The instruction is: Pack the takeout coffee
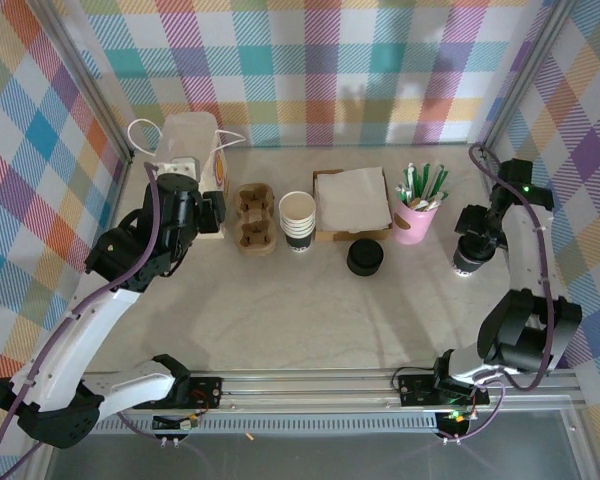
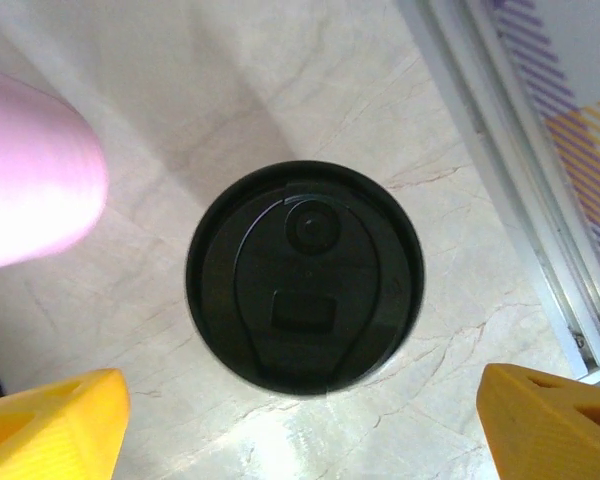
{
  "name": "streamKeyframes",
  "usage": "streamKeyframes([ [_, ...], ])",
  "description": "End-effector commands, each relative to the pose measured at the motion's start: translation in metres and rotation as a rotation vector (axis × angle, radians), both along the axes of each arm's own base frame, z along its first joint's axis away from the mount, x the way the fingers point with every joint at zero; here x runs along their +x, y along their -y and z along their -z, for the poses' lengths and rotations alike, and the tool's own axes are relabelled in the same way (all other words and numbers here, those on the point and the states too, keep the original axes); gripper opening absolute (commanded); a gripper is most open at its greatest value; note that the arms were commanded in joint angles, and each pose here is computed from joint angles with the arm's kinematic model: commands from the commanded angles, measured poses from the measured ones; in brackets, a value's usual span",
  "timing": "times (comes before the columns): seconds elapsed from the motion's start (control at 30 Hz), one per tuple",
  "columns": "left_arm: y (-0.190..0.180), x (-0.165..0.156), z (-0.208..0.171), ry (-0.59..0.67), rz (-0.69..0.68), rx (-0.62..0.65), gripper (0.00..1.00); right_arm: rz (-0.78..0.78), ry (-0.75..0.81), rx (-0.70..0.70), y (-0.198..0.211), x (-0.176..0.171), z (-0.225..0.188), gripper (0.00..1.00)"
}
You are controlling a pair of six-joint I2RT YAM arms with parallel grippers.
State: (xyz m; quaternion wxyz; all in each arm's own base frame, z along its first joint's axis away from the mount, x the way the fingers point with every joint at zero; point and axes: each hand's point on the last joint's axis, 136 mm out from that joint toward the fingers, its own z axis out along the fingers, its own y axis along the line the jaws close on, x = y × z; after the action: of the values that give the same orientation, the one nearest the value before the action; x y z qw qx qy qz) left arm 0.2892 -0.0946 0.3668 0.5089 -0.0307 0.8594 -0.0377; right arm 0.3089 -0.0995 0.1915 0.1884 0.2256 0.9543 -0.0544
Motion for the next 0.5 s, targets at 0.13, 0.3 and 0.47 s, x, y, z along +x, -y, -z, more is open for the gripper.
streamKeyframes([
  [0.13,-0.035,-0.017,-0.014,-0.061,-0.138,0.042,0.54,-0.004,0.206,0.01,-0.025,-0.022,-0.088,0.82],
  [0.3,-0.047,-0.027,-0.01,-0.143,-0.185,0.048,0.54,-0.076,0.308,0.054,-0.063,-0.041,-0.137,0.73],
  [0.47,-0.051,-0.033,0.01,-0.239,-0.208,-0.001,0.54,-0.187,0.319,0.122,-0.128,-0.062,-0.165,0.68],
])
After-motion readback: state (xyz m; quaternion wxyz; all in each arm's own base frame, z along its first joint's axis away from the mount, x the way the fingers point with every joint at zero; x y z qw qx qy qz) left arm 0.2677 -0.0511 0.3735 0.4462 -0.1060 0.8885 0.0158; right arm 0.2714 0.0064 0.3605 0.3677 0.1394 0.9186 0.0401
